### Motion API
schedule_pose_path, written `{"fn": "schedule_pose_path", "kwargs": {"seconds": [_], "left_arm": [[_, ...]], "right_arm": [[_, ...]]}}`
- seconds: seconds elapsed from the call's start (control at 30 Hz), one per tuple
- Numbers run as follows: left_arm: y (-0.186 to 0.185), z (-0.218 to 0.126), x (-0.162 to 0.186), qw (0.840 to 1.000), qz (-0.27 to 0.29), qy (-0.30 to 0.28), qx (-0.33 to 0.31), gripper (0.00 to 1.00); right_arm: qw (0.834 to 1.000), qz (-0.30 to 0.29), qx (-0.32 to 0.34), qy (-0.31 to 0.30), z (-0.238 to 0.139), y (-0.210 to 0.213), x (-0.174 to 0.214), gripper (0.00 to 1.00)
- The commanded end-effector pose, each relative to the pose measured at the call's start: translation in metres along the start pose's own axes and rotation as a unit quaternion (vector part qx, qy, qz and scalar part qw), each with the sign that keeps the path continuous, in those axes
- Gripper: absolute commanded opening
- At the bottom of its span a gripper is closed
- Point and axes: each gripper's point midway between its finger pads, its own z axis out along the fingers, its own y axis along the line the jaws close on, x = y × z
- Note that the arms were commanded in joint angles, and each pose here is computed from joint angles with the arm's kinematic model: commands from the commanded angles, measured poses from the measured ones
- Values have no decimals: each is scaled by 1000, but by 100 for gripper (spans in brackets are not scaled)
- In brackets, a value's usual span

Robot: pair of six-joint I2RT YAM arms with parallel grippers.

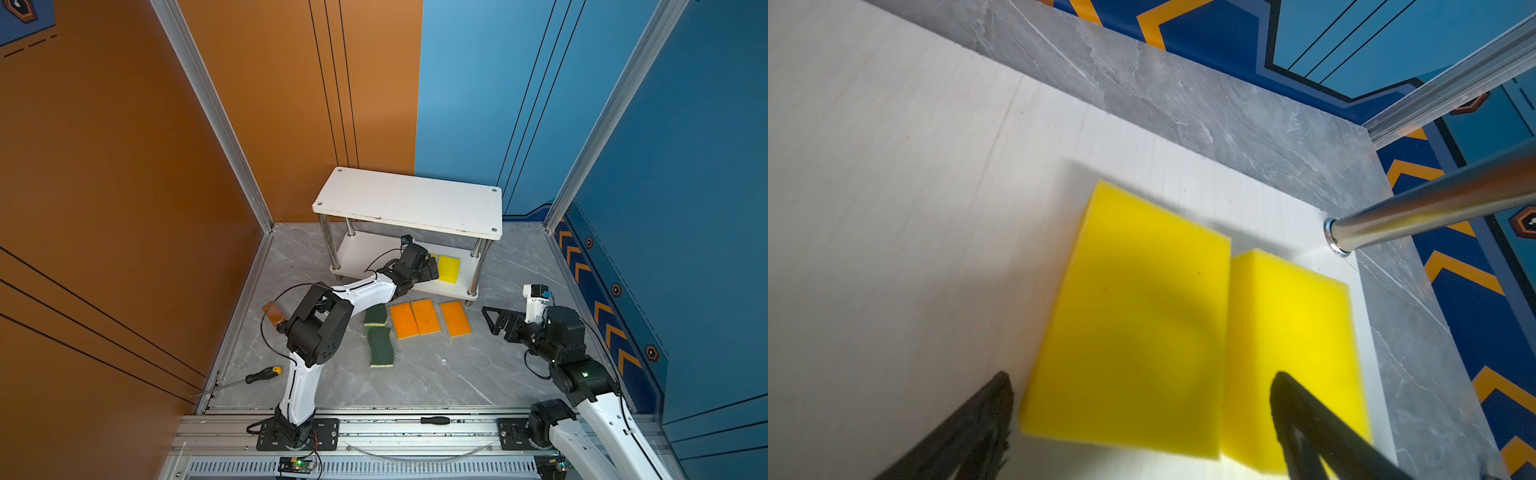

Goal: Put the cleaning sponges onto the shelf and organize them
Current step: 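Open the left gripper and release the yellow sponge on the shelf, then withdraw the left gripper from the shelf toward the green sponges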

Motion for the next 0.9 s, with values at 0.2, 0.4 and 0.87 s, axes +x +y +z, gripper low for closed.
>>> {"fn": "schedule_pose_path", "kwargs": {"seconds": [0.2, 0.4, 0.87], "left_arm": [[-17, -8, 14, 1000, 3, 19, 18, 98], [-15, -12, 11, 1000, 7, 14, 14, 98], [12, -34, -5, 1000, 7, -11, -23, 98]], "right_arm": [[1000, 6, 2, 8, -1, -3, 6, 100], [1000, 6, 0, 8, -1, -2, 6, 100], [1000, 6, 0, 7, -2, -2, 6, 100]]}}
